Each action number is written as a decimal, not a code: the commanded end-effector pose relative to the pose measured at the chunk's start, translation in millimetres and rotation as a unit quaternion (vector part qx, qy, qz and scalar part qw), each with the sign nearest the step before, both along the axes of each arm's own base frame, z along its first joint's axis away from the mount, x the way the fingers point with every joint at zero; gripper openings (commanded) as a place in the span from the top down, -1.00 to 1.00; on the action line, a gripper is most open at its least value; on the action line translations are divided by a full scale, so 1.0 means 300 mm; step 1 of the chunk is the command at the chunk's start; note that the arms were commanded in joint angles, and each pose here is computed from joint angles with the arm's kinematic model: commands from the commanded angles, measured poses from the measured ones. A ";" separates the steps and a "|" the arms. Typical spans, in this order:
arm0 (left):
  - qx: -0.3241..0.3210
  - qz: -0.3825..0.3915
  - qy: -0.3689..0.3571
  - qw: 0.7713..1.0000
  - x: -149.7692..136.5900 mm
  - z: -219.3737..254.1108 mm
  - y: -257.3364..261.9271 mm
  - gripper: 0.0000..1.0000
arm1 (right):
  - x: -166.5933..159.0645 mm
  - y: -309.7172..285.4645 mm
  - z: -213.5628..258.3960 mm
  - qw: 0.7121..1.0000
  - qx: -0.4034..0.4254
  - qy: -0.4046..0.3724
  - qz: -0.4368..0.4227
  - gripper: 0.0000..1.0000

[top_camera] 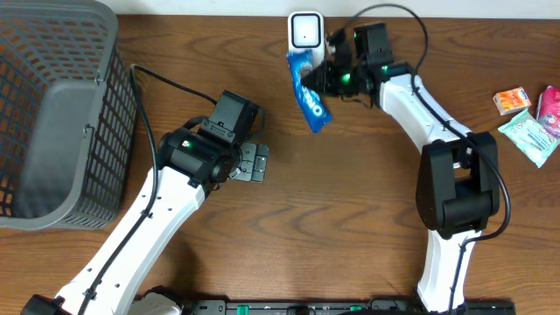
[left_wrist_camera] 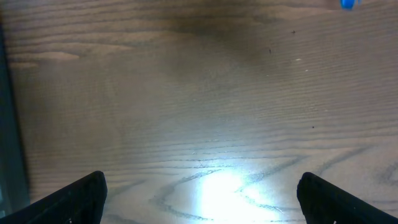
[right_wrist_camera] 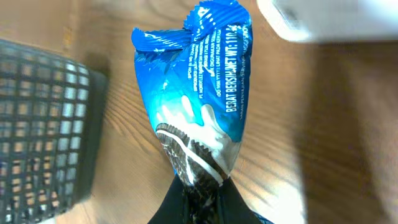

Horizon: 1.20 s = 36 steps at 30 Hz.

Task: Scan the item barcode
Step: 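Raise the Oreo wrapper up to the scanner window, then carry the Oreo wrapper far right and drop it on the packs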

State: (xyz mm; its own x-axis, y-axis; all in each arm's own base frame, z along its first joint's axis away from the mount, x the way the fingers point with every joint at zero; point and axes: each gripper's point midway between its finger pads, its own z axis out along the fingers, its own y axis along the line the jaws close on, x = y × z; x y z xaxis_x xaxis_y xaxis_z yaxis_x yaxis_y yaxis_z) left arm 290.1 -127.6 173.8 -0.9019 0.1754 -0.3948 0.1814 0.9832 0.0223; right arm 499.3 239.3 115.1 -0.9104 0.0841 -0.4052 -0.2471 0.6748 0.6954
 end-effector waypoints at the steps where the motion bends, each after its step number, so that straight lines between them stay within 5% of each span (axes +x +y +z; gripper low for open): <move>1: 0.004 0.001 0.001 1.000 0.001 -0.003 0.006 -0.95 | 0.053 0.027 0.097 0.999 0.026 -0.045 -0.005 0.98; 8: 0.004 0.001 0.001 1.000 0.001 -0.003 0.006 -0.96 | 0.233 -0.085 0.128 0.980 -0.033 -0.117 -0.157 0.98; 18: 0.004 0.001 0.001 1.000 0.000 -0.003 0.006 -0.96 | 0.353 -0.068 0.165 0.958 0.072 -0.122 -0.248 0.98; 30: 0.004 0.001 0.001 1.000 0.000 -0.003 0.006 -0.96 | 0.382 -0.081 0.273 0.962 0.103 -0.171 -0.189 0.98; 36: 0.004 0.001 0.001 1.000 0.000 -0.003 0.006 -0.95 | 0.398 -0.413 0.344 0.955 0.070 -0.128 -0.258 0.98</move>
